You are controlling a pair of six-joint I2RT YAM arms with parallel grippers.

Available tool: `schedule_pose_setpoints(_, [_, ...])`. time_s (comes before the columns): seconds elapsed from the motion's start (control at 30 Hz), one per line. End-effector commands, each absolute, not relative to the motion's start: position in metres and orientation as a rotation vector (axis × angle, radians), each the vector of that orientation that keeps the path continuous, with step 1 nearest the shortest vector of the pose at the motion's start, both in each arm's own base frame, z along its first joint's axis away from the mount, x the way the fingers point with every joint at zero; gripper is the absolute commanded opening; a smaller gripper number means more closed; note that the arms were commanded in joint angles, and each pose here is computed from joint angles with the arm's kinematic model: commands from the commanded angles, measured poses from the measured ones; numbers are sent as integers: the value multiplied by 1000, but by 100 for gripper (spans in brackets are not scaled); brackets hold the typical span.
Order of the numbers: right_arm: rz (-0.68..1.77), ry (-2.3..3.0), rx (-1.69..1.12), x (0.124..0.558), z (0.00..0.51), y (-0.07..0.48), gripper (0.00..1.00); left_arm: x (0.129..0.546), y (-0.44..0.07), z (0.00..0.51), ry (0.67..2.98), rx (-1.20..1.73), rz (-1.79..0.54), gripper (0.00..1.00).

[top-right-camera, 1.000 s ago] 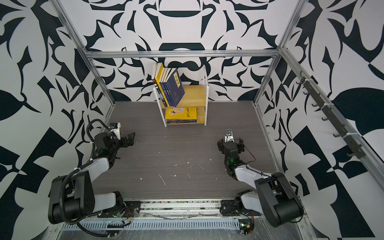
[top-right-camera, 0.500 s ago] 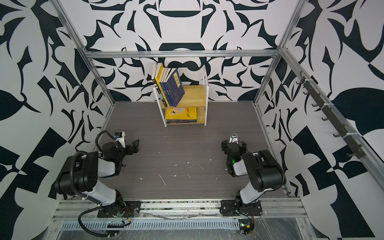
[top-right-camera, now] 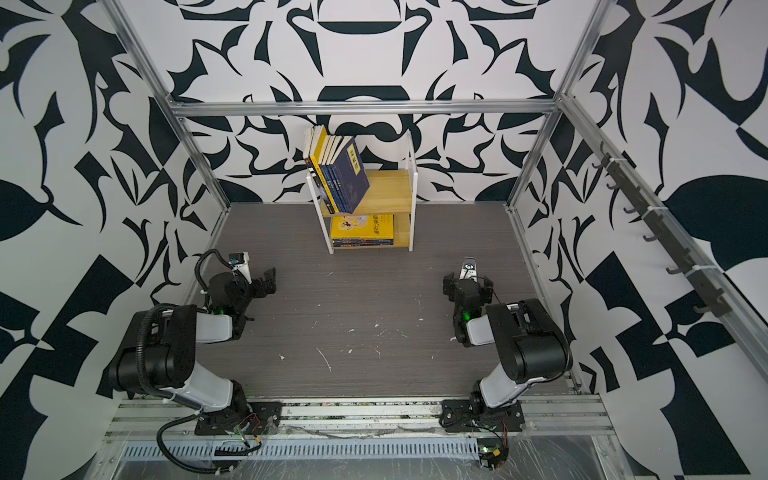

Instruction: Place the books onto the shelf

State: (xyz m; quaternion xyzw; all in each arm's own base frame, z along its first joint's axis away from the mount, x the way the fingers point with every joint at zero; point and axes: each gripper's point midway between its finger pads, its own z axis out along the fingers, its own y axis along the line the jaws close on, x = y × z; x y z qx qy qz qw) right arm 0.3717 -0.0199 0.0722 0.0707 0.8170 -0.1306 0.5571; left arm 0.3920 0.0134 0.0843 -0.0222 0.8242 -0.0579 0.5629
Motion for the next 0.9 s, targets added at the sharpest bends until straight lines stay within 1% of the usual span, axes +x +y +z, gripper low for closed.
schedule_pose_setpoints(0.0, [-289,1882,186,380,87,-20,100,392,15,90,1921,-62,-130,100])
schedule_pose_setpoints(0.07, [-277,1883,188,380,87,-19,100,387,15,98,1874,-53,-121,100])
schedule_pose_setpoints(0.17, [-276,1876,186,379,88,-18,100,368,2,113,1789,23,-152,100])
schedule_pose_setpoints(0.27, [-288,1878,184,379,88,-20,100,360,-2,121,1762,48,-164,100])
schedule_pose_setpoints(0.4, [-289,1879,185,379,87,-20,100,370,6,101,1797,5,-141,100])
schedule_pose_setpoints(0.47, [-289,1879,185,379,87,-20,100,377,17,103,1758,-69,-109,100])
schedule_pose_setpoints(0.53, [-291,1880,185,379,87,-20,100,380,18,94,1865,-74,-93,100])
schedule_pose_setpoints(0.6, [-290,1879,183,379,87,-20,100,397,35,89,1928,-195,-33,100])
schedule_pose_setpoints(0.87, [-289,1879,185,379,87,-20,100,395,24,88,1929,-124,-60,100])
